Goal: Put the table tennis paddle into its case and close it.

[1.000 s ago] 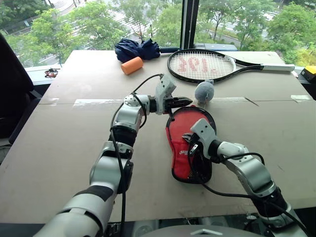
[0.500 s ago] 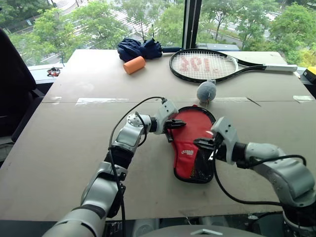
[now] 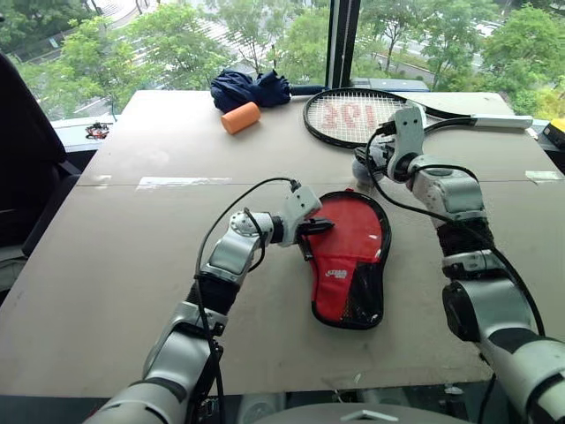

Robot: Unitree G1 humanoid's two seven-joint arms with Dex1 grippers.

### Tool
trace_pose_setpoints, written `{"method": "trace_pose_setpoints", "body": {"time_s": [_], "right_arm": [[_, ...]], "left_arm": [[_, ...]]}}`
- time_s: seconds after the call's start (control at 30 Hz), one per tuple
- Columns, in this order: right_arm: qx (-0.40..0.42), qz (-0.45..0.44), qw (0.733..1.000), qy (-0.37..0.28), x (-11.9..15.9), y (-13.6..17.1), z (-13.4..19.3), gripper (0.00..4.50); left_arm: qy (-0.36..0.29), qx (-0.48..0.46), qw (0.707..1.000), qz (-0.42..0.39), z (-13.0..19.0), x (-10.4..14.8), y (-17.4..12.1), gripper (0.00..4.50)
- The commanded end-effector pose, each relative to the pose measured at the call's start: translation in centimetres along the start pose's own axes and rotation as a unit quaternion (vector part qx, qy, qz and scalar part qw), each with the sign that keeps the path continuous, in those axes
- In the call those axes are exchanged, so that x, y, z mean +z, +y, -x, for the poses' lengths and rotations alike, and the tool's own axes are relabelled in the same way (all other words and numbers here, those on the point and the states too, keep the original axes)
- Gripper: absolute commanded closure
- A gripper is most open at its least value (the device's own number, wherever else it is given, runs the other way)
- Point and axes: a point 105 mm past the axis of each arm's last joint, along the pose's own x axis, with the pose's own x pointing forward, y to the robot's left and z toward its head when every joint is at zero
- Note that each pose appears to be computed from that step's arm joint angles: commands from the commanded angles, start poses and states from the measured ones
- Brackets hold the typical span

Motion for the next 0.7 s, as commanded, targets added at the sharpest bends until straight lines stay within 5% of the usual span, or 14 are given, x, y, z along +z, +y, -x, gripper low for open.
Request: {"method": "trace_pose_setpoints", "body": {"time_s": [0.03, 0.2, 0.3, 0.33, 0.57, 0.7], "right_arm": [[-0.018, -0.038, 0.999, 0.006, -0.3, -0.5, -1.0, 0.25], [-0.014, -0.032, 0.997, 0.066, -3.2, 0.3, -1.7, 0.25], [-0.017, -0.028, 0.998, 0.053, -2.9, 0.4, -1.8, 0.77], [-0.018, -0.026, 0.998, 0.045, -2.5, 0.3, -1.9, 1.54], [-0.040, -0.029, 0.999, -0.004, -0.3, -1.5, -1.4, 4.36], [-0.046, -0.023, 0.998, -0.024, 0.8, -3.4, -0.3, 4.48]], "left_arm": [[0.037, -0.005, 0.999, 0.030, -0.3, -2.4, -1.0, 4.50], [0.031, 0.006, 0.999, 0.034, -0.3, -2.1, -0.9, 4.50], [0.026, 0.011, 0.999, 0.038, -0.3, -2.0, -0.8, 4.50], [0.024, 0.013, 0.999, 0.040, -0.3, -1.9, -0.8, 4.50], [0.022, 0.015, 0.999, 0.044, -0.5, -1.9, -1.0, 4.50], [0.023, 0.014, 0.998, 0.049, -0.7, -2.0, -1.3, 4.50]]}}
